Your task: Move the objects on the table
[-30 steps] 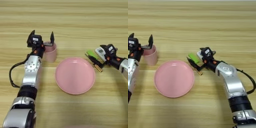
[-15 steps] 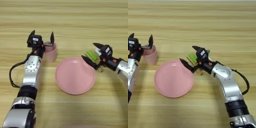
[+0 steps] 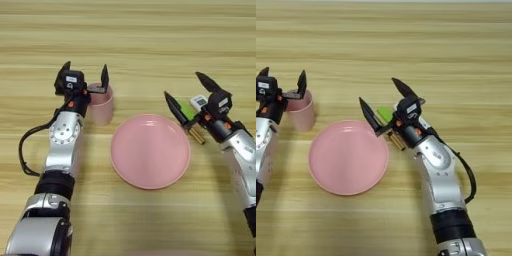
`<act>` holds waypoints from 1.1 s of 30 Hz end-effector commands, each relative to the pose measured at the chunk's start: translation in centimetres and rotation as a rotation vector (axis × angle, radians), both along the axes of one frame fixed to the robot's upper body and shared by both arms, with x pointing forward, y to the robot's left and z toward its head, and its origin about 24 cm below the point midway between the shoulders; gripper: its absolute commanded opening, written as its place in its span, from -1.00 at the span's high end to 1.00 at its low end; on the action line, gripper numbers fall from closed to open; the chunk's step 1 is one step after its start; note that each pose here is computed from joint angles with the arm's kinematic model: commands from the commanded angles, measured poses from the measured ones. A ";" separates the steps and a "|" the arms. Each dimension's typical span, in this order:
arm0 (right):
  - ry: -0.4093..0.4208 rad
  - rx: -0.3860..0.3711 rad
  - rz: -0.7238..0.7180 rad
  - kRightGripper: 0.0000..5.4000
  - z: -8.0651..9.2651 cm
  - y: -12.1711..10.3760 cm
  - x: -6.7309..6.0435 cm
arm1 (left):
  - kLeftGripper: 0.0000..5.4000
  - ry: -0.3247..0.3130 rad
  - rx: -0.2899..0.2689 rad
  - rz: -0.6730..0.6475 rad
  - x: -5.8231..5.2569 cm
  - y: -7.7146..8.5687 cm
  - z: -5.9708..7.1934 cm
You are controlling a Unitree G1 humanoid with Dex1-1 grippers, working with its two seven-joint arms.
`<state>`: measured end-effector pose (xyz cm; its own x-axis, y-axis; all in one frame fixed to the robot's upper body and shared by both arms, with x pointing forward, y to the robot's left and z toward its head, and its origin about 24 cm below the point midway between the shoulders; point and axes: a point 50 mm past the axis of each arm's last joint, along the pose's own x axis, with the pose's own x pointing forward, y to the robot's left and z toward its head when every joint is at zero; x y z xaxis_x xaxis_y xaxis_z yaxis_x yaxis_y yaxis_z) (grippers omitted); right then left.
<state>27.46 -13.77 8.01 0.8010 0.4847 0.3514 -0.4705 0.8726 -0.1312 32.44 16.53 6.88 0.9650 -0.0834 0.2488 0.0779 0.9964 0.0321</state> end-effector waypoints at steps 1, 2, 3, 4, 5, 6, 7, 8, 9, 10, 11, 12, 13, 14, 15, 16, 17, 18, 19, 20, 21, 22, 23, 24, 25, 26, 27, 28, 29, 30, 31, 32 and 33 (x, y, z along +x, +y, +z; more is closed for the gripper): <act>-0.067 -0.003 -0.111 -0.99 0.0 -0.4 0.3 | -1.00 -0.021 0.008 -0.005 0.2 0.0 0.5; -0.086 -0.007 -0.144 -0.99 0.1 -0.6 0.3 | -1.00 -0.022 0.008 -0.005 0.2 0.0 0.5; -0.103 -0.006 -0.176 -0.99 0.1 -0.8 0.4 | -1.00 -0.022 0.009 -0.005 0.2 0.1 0.5; -0.116 -0.008 -0.202 -0.99 0.1 -1.0 0.4 | -1.00 -0.022 0.010 -0.005 0.2 0.1 0.5; -0.135 -0.017 -0.229 -0.99 0.2 -1.3 0.5 | -1.00 -0.022 0.011 -0.006 0.2 0.1 0.5; -0.147 -0.029 -0.255 -0.99 0.2 -1.5 0.6 | -1.00 -0.023 0.013 -0.007 0.1 0.1 0.4; -0.157 -0.036 -0.281 -0.99 0.2 -1.7 0.7 | -1.00 -0.024 0.015 -0.009 0.1 0.1 0.4; -0.162 -0.034 -0.308 -0.99 0.2 -2.0 0.9 | -1.00 -0.025 0.017 -0.012 0.1 0.0 0.4; -0.168 -0.031 -0.334 -0.99 0.2 -2.3 1.0 | -1.00 -0.027 0.019 -0.014 0.0 0.0 0.4; -0.179 -0.036 -0.357 -0.99 0.3 -2.6 1.1 | -1.00 -0.029 0.021 -0.016 0.0 -0.1 0.4; -0.192 -0.040 -0.381 -0.99 0.4 -2.9 1.1 | -1.00 -0.031 0.024 -0.019 -0.1 -0.1 0.5; -0.197 -0.038 -0.399 -0.99 0.4 -3.1 1.2 | -1.00 -0.033 0.026 -0.021 -0.1 -0.2 0.5; -0.204 -0.038 -0.416 -0.99 0.4 -3.3 1.3 | -1.00 -0.036 0.029 -0.025 -0.2 -0.2 0.5; -0.212 -0.040 -0.430 -0.99 0.4 -3.4 1.3 | -1.00 -0.038 0.031 -0.028 -0.3 -0.3 0.6; -0.218 -0.042 -0.438 -0.99 0.4 -3.4 1.3 | -1.00 -0.041 0.031 -0.031 -0.4 -0.4 0.6; -0.222 -0.046 -0.443 -0.99 0.3 -3.5 1.4 | -1.00 -0.045 0.028 -0.034 -0.5 -0.4 0.7; -0.224 -0.052 -0.448 -0.99 0.1 -3.5 1.4 | -1.00 -0.048 0.025 -0.037 -0.6 -0.5 0.8; -0.209 -0.047 -0.460 -0.99 -0.2 -3.6 1.5 | -1.00 -0.051 0.026 -0.042 -0.7 -0.7 0.8; -0.195 -0.046 -0.472 -0.99 -0.5 -3.8 1.7 | -1.00 -0.054 0.026 -0.049 -0.8 -0.9 0.8; -0.189 -0.049 -0.484 -0.99 -0.7 -4.0 1.8 | -1.00 -0.051 0.023 -0.055 -1.0 -1.1 0.8; -0.186 -0.046 -0.491 -0.99 -0.8 -4.1 1.8 | -1.00 -0.042 0.019 -0.062 -1.1 -1.2 0.7; -0.186 -0.044 -0.495 -0.99 -0.8 -4.1 1.9 | -1.00 -0.035 0.018 -0.064 -1.2 -1.3 0.6; -0.186 -0.040 -0.501 -0.99 -0.8 -4.2 2.0 | -1.00 -0.029 0.015 -0.063 -1.4 -1.4 0.5; -0.183 -0.036 -0.506 -0.99 -0.8 -4.2 2.1 | -1.00 -0.022 0.007 -0.062 -1.6 -1.5 0.4; -0.178 -0.032 -0.512 -0.99 -0.9 -4.2 2.2 | -1.00 -0.013 0.005 -0.063 -1.9 -1.6 0.1; -0.171 -0.025 -0.515 -0.99 -0.9 -4.2 2.4 | -1.00 -0.003 0.003 -0.066 -2.1 -1.8 -0.1; -0.166 -0.021 -0.515 -0.99 -1.0 -4.2 2.4 | -1.00 0.007 0.002 -0.067 -2.2 -1.9 -0.2; -0.166 -0.023 -0.515 -0.99 -1.0 -4.2 2.5 | -1.00 0.019 0.001 -0.065 -2.3 -1.9 -0.4; -0.166 -0.026 -0.514 -0.99 -1.0 -4.2 2.5 | -1.00 0.037 -0.002 -0.061 -2.5 -2.0 -0.6; -0.168 -0.028 -0.514 -0.99 -1.0 -4.2 2.5 | -1.00 0.049 -0.004 -0.057 -2.6 -2.1 -0.8; -0.169 -0.030 -0.514 -0.99 -1.0 -4.1 2.5 | -1.00 0.060 -0.010 -0.052 -2.8 -2.1 -0.9; -0.169 -0.033 -0.513 -0.99 -1.0 -4.1 2.5 | -1.00 0.076 -0.014 -0.056 -3.0 -2.3 -1.0; -0.170 -0.036 -0.512 -0.99 -1.0 -4.0 2.6 | -1.00 0.090 -0.015 -0.055 -3.1 -2.3 -1.2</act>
